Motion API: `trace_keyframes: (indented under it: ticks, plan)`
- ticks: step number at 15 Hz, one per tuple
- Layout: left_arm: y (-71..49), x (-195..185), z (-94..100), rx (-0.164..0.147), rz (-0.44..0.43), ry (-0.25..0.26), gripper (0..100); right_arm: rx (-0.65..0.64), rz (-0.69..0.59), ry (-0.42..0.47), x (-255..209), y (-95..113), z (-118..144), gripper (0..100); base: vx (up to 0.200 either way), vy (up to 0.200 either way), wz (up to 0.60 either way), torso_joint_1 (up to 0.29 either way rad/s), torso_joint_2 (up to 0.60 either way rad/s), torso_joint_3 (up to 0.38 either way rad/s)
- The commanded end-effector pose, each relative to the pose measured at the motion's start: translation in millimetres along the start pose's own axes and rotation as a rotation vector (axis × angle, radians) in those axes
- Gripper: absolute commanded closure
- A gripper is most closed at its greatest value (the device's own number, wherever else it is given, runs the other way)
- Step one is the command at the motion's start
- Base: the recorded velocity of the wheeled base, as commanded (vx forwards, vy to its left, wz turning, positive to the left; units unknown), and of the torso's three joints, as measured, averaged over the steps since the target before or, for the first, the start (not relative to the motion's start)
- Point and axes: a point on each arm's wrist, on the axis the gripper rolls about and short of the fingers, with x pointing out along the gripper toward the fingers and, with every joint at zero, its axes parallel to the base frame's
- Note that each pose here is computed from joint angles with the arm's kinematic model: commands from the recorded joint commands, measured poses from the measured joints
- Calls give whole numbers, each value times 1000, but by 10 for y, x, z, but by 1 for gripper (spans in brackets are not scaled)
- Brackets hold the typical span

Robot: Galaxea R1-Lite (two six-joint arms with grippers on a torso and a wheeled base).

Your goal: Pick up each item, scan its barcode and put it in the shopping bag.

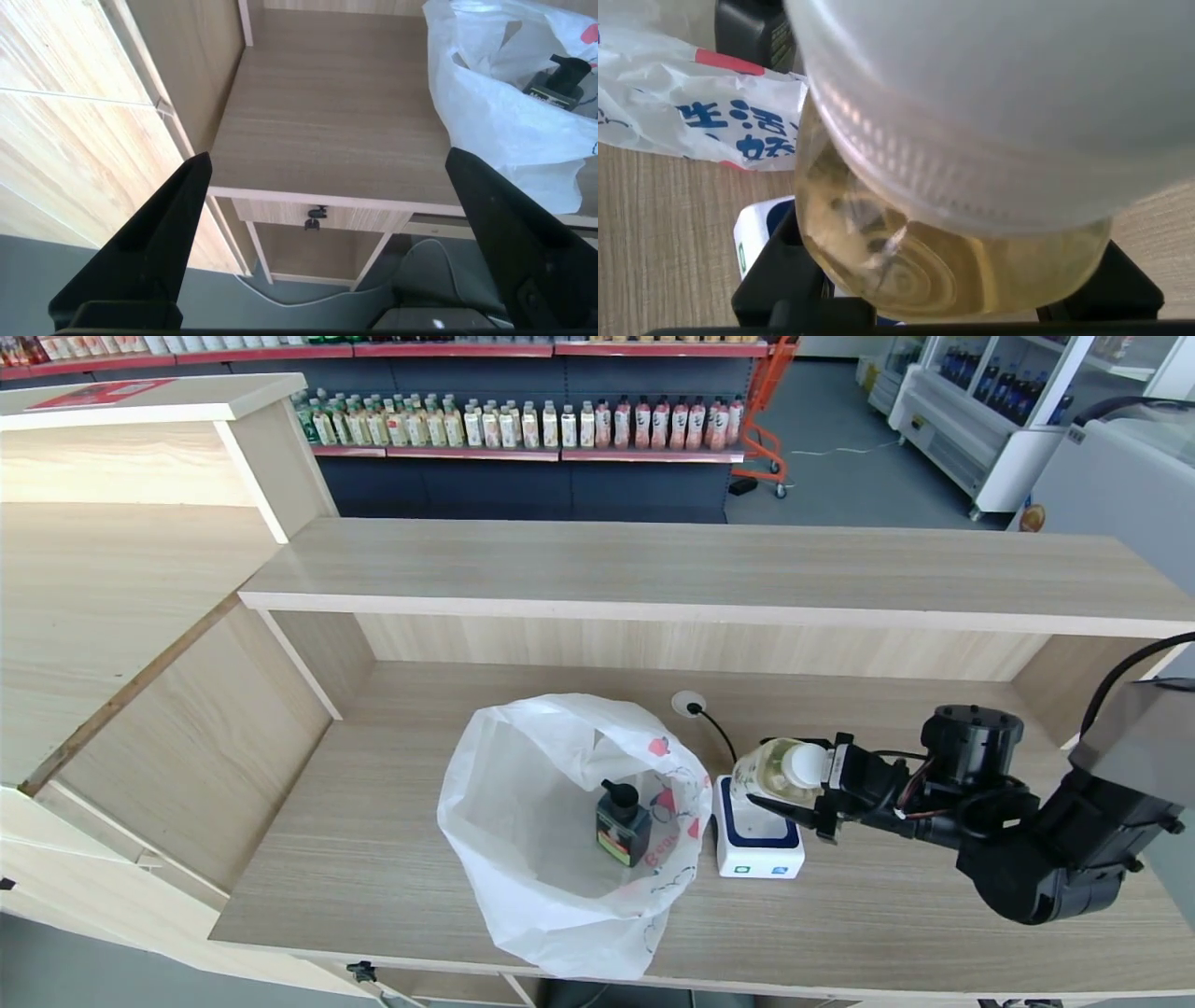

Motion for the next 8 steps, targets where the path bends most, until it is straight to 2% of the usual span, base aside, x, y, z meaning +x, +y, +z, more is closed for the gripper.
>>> trace_keyframes:
  ticks: [1,8]
  plan:
    - [0,0,0,-1,0,0,0,-10,8,-5,74,9,-34,100,0,0,0,0,0,0]
    - [0,0,0,-1,0,0,0,-18,10,-4,126,13,-102,100,0,0,0,0,0,0]
